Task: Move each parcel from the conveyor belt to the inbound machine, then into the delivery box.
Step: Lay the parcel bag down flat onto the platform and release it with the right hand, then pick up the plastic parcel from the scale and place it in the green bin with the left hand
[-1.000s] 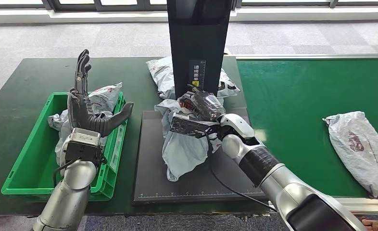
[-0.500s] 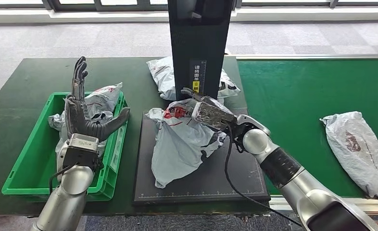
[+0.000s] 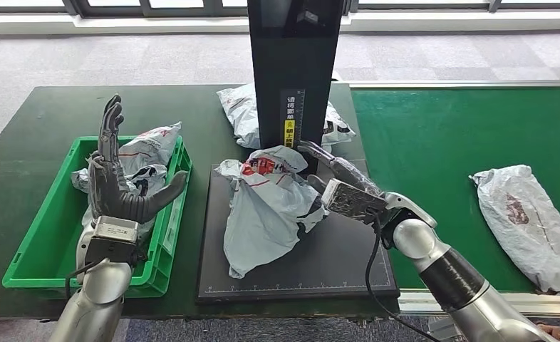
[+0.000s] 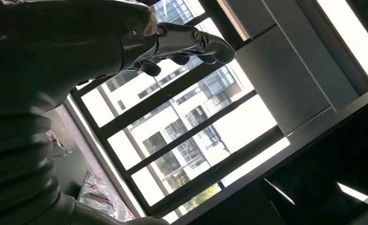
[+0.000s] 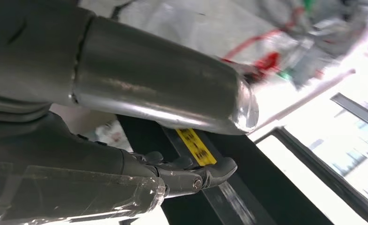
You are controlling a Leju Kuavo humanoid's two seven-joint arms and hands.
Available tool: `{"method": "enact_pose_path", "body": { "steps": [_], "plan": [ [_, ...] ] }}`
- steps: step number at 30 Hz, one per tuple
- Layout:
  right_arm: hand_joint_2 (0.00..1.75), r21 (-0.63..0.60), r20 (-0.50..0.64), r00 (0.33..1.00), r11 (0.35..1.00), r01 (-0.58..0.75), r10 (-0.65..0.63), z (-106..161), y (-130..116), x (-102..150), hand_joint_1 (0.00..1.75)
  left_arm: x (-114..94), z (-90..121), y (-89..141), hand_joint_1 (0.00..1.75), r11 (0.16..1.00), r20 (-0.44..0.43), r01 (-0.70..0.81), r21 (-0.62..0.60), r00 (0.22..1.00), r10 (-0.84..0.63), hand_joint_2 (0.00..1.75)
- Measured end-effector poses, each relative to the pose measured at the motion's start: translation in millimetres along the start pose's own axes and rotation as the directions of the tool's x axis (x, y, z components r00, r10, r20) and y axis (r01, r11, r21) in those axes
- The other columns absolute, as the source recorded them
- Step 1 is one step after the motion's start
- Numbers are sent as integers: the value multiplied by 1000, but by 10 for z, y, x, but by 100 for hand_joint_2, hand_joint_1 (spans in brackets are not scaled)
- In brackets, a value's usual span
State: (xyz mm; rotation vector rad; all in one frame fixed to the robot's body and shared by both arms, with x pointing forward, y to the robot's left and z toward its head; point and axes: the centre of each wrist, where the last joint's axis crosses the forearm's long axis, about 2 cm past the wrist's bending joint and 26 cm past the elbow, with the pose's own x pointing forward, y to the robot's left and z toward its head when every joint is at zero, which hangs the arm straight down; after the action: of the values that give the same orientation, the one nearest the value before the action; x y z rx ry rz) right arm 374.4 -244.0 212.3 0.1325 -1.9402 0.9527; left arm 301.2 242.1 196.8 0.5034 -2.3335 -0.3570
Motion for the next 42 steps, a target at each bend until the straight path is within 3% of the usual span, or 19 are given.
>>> {"method": "enact_pose_path", "body": {
  "steps": [5, 19, 22, 26, 29, 32, 35, 42],
  "plan": [
    [0, -92, 100, 995, 996, 20, -11, 149, -66, 135, 0, 2, 38, -1, 0, 1000, -7, 1, -7, 1000, -1, 175],
    [0, -126, 141, 990, 992, 20, -2, 234, -105, 224, 0, 8, 44, 1, 0, 1000, -5, 4, -8, 1000, -4, 175],
    [0, -217, 289, 957, 975, 41, 23, 290, -54, 275, 0, 7, 59, -4, 0, 1000, -14, 2, -15, 1000, -3, 175],
    [0, -435, 512, 840, 898, 70, 182, 457, 116, 662, 0, -8, 143, -26, 0, 1000, -41, -1, -24, 999, 0, 175],
    [0, -586, 572, 757, 803, 110, 315, 553, 201, 960, 0, -40, 182, -53, 0, 1000, -69, -3, -26, 998, 1, 175],
    [0, -703, 560, 706, 699, 129, 434, 603, 188, 1168, 0, -109, 205, -107, 0, 998, -112, -1, -68, 994, -7, 175],
    [0, -781, 511, 693, 612, 126, 509, 582, 110, 1278, 0, -246, 179, -255, 0, 988, -157, 15, -157, 987, -40, 175],
    [0, -821, 477, 717, 550, 157, 508, 365, -207, 1347, 0, -393, -11, -726, 0, 950, -152, 67, -306, 981, -118, 175]
  ]
}}
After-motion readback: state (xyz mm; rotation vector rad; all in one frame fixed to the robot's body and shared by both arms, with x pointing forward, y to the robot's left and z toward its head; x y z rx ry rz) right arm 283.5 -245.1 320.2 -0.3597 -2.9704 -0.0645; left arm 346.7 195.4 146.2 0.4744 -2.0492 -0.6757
